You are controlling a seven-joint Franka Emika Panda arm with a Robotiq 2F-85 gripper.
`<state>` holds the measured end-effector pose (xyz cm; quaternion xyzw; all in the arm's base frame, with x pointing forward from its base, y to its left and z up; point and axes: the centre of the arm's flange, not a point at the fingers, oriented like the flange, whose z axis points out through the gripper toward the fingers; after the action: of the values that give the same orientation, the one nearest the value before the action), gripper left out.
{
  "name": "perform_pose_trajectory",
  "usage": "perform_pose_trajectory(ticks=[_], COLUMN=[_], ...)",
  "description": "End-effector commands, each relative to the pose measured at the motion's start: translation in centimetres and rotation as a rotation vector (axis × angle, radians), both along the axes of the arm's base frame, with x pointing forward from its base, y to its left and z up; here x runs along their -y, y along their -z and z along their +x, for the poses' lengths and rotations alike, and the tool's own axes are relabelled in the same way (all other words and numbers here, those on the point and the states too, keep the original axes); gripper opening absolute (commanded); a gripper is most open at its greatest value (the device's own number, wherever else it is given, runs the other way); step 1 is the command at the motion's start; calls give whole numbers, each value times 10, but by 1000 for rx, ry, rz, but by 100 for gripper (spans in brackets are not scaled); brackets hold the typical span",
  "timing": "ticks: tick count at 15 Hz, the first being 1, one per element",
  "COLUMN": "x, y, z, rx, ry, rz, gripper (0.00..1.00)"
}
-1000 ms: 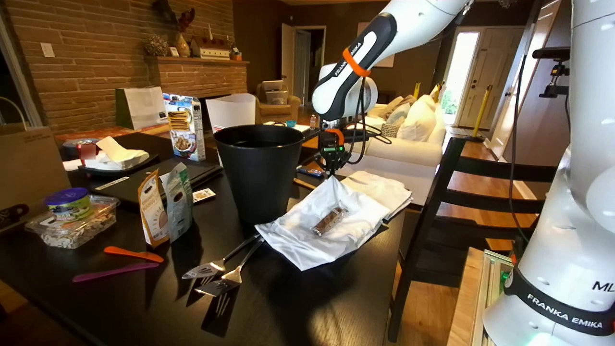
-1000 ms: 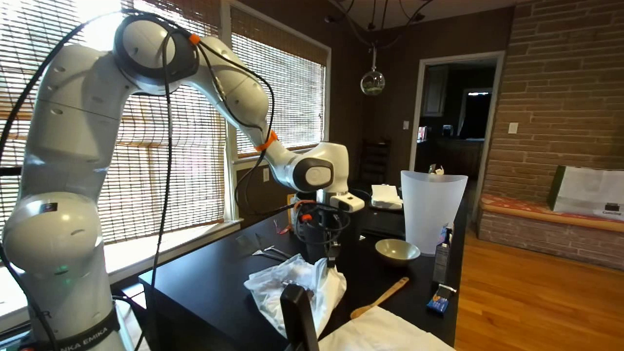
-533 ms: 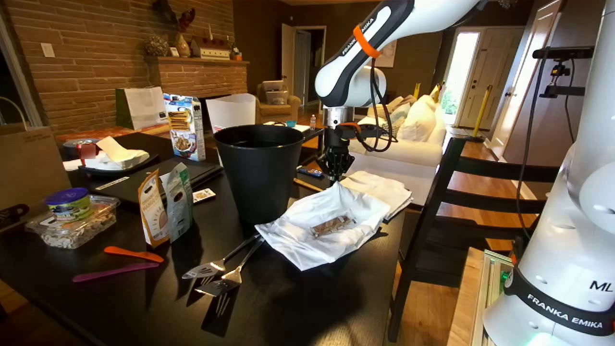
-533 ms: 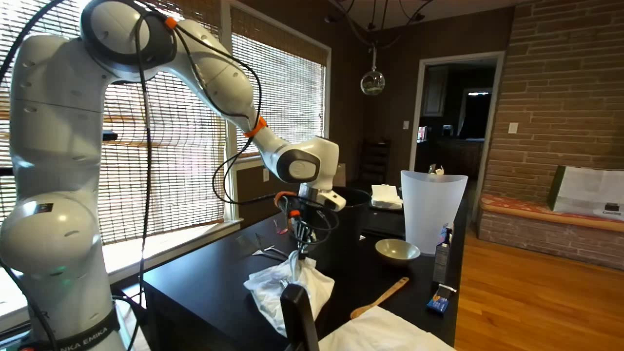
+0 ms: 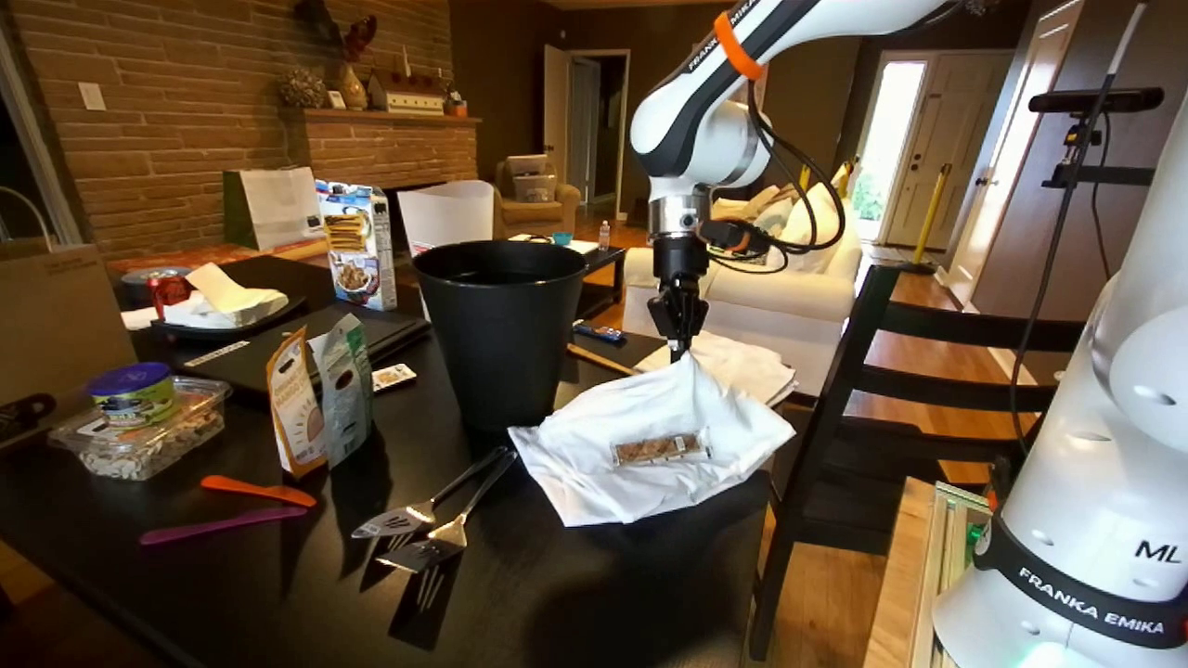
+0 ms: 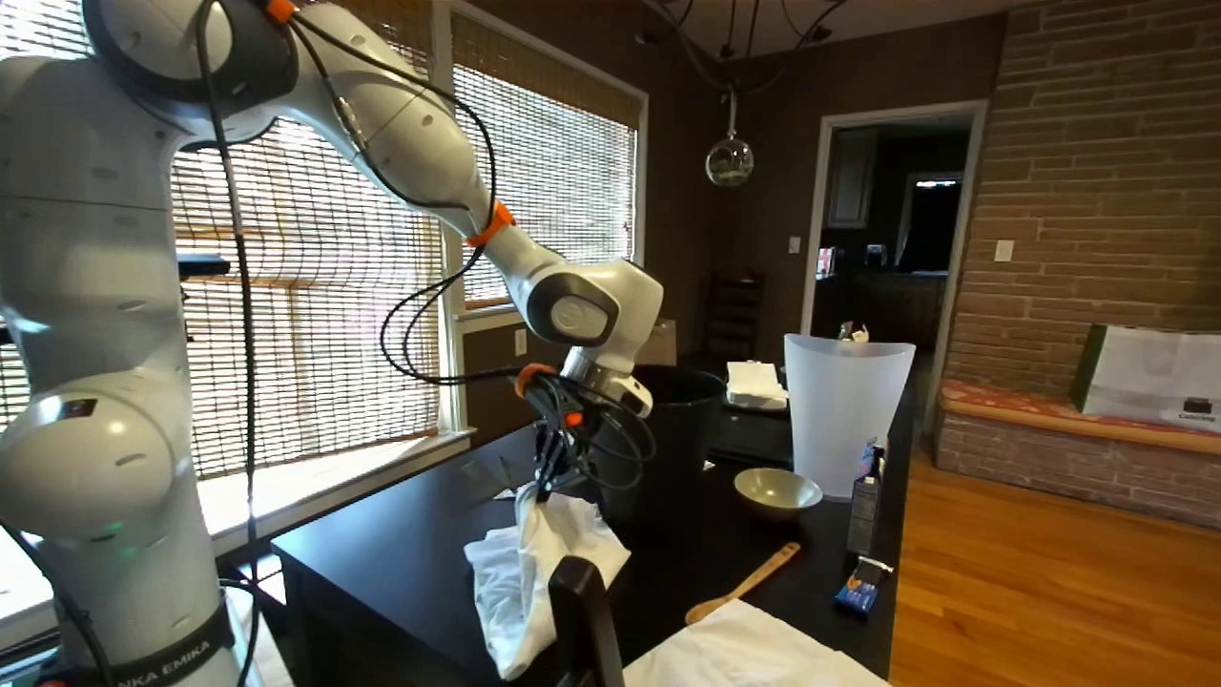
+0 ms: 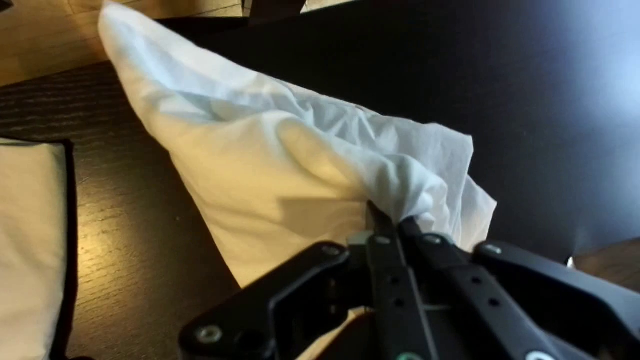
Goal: Put the chocolate on the white cloth then fold it
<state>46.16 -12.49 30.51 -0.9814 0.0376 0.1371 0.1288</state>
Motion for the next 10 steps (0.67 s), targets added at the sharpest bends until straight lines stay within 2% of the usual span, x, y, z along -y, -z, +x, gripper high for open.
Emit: perform_pose_trajectory(ticks=[1, 7, 10], x=[-2, -16, -23], y=[7, 35, 49], z=[-24, -45, -55], rx=[-21, -59, -82], ry=[-108, -184, -223], rz=[33, 43, 11], gripper=[3, 3, 4])
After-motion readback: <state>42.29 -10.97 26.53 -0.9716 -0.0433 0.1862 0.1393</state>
